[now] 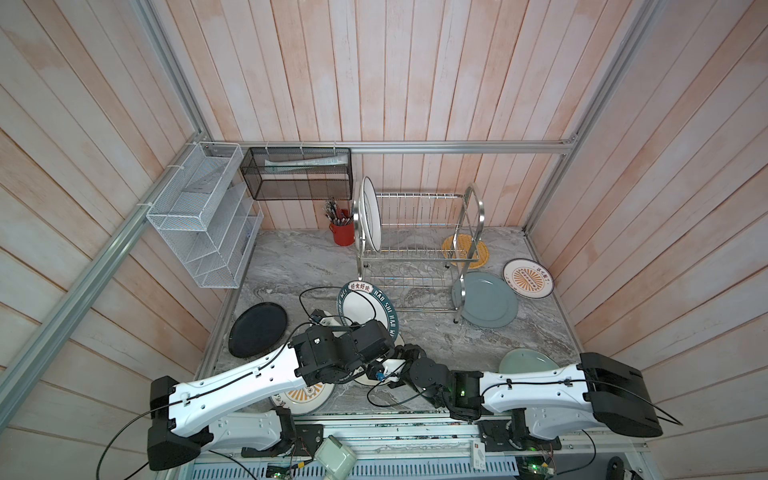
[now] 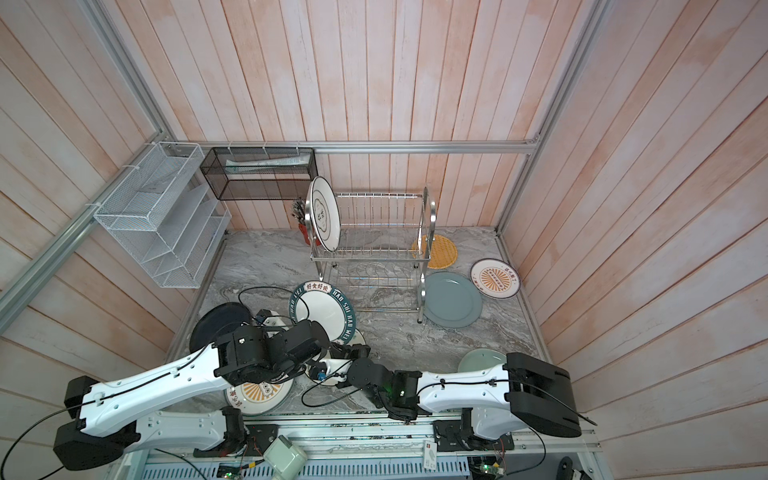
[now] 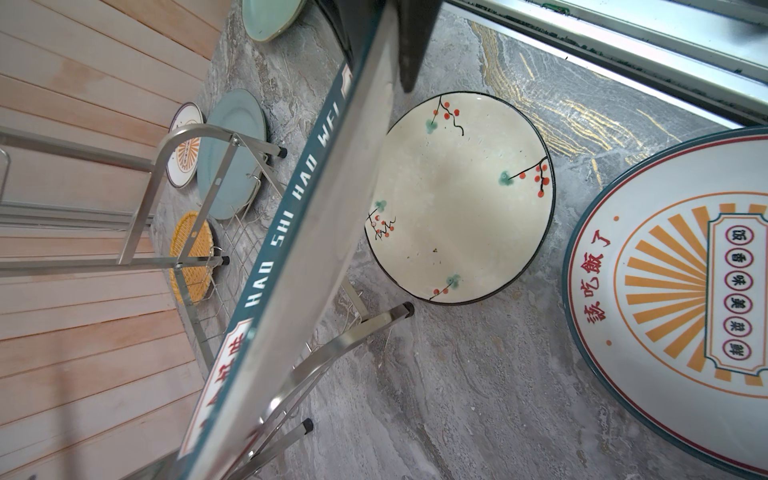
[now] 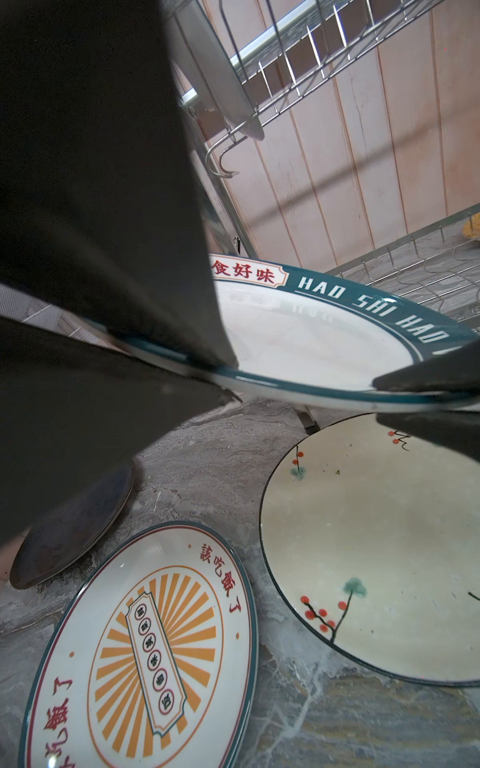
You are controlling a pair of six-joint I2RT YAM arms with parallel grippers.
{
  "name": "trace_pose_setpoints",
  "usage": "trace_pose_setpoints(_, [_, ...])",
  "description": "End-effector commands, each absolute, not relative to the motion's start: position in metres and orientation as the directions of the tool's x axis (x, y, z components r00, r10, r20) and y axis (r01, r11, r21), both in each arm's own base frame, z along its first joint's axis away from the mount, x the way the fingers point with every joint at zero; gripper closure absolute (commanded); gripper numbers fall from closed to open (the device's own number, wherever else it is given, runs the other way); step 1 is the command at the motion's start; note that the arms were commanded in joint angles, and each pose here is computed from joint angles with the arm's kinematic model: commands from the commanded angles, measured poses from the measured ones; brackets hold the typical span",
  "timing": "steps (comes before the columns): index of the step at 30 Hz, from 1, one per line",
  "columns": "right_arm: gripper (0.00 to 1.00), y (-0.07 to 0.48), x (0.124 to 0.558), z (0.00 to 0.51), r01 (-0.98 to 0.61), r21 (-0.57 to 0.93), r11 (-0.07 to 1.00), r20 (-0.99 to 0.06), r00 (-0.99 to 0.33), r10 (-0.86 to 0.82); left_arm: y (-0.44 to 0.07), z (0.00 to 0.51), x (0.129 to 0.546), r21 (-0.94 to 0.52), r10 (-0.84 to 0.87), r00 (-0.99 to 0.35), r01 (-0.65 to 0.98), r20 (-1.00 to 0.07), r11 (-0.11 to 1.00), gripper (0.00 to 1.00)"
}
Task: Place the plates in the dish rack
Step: 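Carry the green-rimmed plate to the rack with the right gripper while the left withdraws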
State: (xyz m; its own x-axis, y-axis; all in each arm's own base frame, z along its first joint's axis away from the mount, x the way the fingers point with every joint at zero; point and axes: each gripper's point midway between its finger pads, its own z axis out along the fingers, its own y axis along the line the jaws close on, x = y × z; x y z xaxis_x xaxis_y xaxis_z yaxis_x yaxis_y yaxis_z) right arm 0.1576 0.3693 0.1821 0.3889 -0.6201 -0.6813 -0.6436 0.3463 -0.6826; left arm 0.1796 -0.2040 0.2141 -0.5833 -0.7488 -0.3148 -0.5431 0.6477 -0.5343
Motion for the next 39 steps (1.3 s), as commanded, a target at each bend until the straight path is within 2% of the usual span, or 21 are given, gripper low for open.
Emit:
trace_pose_setpoints(1, [1.00,0.370,0.173,0.218,-0.601,-0.625,0.498,-0.763,0.336,-0.552,-0.229,0.224,0.177,-0.615,-0.764,-0.604,-0.520,-0.226,0.593,0.99])
trace_pose_setpoints(3, [1.00,0.368,0.173,0.220,-0.598,-0.620,0.508,-0.769,0.333,-0.546,-0.227,0.224,0.176,-0.618,-0.764,-0.604,-0.517,-0.226,0.592,0.89])
trace_pose_setpoints(6, [1.00,0.364,0.173,0.226,-0.594,-0.606,0.528,-0.782,0.326,-0.531,-0.224,0.224,0.177,-0.624,-0.764,-0.601,-0.511,-0.233,0.592,0.69])
trace_pose_setpoints(9, [1.00,0.358,0.174,0.231,-0.588,-0.588,0.556,-0.799,0.314,-0.513,-0.219,0.228,0.178,-0.632,-0.771,-0.588,-0.505,-0.246,0.587,0.56])
trace_pose_setpoints(10, [1.00,0.355,0.175,0.234,-0.583,-0.580,0.569,-0.806,0.307,-0.507,-0.218,0.231,0.179,-0.639,-0.770,-0.587,-0.497,-0.250,0.587,0.44])
trace_pose_setpoints(12, [1.00,0.349,0.176,0.239,-0.575,-0.571,0.585,-0.812,0.296,-0.503,-0.218,0.238,0.182,-0.651,-0.765,-0.586,-0.476,-0.266,0.591,0.31])
trace_pose_setpoints(13, [1.00,0.347,0.176,0.240,-0.574,-0.570,0.588,-0.813,0.292,-0.504,-0.218,0.242,0.183,-0.655,-0.762,-0.586,-0.466,-0.275,0.595,0.15])
trace_pose_setpoints(15, [1.00,0.341,0.177,0.244,-0.569,-0.560,0.603,-0.821,0.282,-0.496,-0.218,0.252,0.187,-0.664,-0.754,-0.587,-0.442,-0.294,0.603,0.10])
trace_pose_setpoints(16, [1.00,0.338,0.177,0.247,-0.567,-0.550,0.613,-0.828,0.274,-0.490,-0.216,0.256,0.188,-0.666,-0.751,-0.586,-0.432,-0.305,0.608,0.01])
trace_pose_setpoints(24, [1.00,0.316,0.186,0.252,-0.566,-0.459,0.685,-0.881,0.190,-0.433,-0.212,0.289,0.205,-0.732,-0.712,-0.595,-0.282,-0.373,0.620,0.00])
trace_pose_setpoints(30, [1.00,0.304,0.187,0.275,-0.557,-0.374,0.742,-0.923,0.144,-0.357,-0.210,0.332,0.215,-0.762,-0.643,-0.571,-0.046,-0.510,0.645,0.00])
trace_pose_setpoints(39, [1.00,0.287,0.194,0.307,-0.508,-0.167,0.845,-0.977,-0.032,-0.212,-0.180,0.362,0.212,-0.653,-0.527,-0.457,0.176,-0.717,0.736,0.00])
